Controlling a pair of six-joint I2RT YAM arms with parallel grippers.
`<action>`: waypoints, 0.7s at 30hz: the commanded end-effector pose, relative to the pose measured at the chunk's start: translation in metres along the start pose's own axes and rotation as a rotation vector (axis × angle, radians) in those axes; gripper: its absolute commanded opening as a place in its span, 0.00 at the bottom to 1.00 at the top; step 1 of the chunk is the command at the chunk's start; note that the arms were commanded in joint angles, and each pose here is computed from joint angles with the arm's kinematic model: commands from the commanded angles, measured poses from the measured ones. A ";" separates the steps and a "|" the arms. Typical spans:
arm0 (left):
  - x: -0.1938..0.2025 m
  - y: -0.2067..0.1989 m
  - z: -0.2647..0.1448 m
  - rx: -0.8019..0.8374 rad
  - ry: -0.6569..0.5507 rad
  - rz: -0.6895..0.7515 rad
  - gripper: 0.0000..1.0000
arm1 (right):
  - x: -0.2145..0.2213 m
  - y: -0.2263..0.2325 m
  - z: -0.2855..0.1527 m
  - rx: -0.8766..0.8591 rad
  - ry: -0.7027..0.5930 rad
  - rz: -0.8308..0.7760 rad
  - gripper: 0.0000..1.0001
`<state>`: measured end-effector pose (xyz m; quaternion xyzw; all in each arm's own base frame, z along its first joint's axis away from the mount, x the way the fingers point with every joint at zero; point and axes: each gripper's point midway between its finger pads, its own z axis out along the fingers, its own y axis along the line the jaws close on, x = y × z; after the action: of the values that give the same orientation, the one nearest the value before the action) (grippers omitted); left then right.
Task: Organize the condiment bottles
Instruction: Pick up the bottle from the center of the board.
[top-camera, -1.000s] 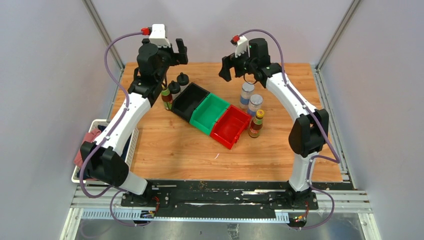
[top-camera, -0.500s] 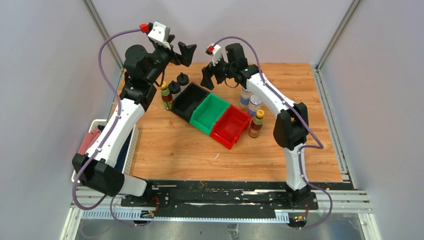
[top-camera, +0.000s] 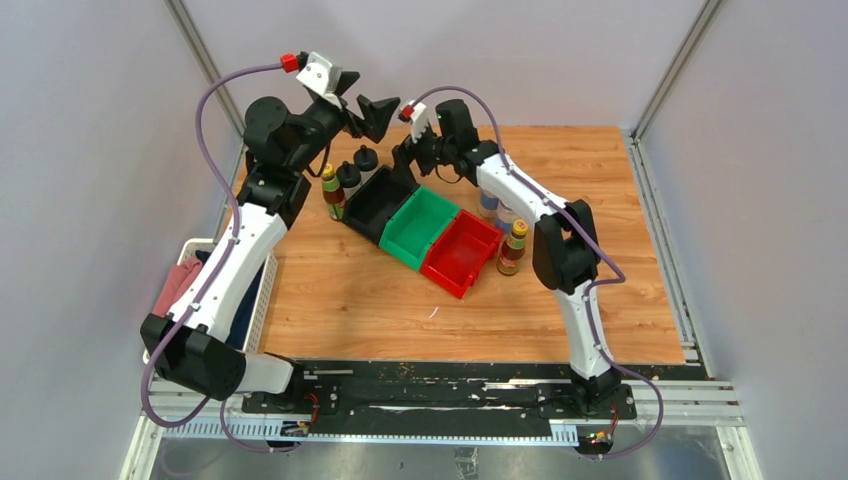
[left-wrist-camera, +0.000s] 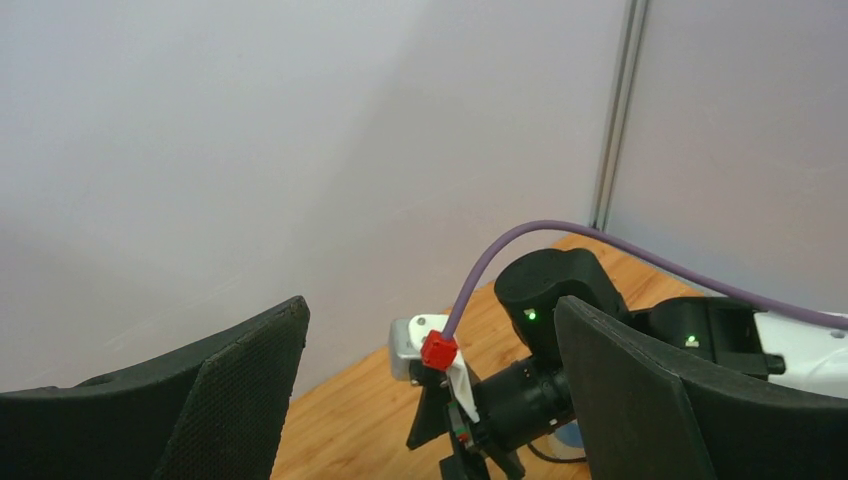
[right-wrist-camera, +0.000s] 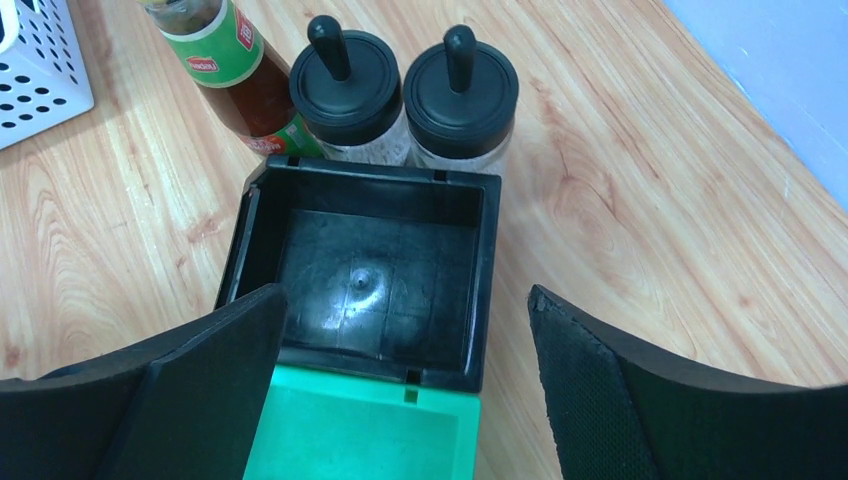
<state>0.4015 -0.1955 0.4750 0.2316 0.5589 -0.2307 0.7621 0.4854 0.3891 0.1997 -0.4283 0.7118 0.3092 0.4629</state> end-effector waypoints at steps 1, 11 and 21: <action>-0.011 -0.008 -0.003 0.036 -0.038 0.013 1.00 | -0.011 0.017 0.027 -0.031 -0.055 -0.054 0.93; -0.022 -0.011 -0.010 0.041 -0.069 0.019 1.00 | -0.003 0.061 0.061 -0.087 -0.039 -0.136 0.91; -0.064 -0.031 -0.029 0.105 -0.159 0.015 1.00 | -0.014 0.101 0.073 -0.145 -0.053 -0.210 0.90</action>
<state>0.3672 -0.1952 0.5030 0.2462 0.5172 -0.2534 0.7795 0.4299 0.4837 0.1727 -0.5066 0.6534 0.3286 0.4565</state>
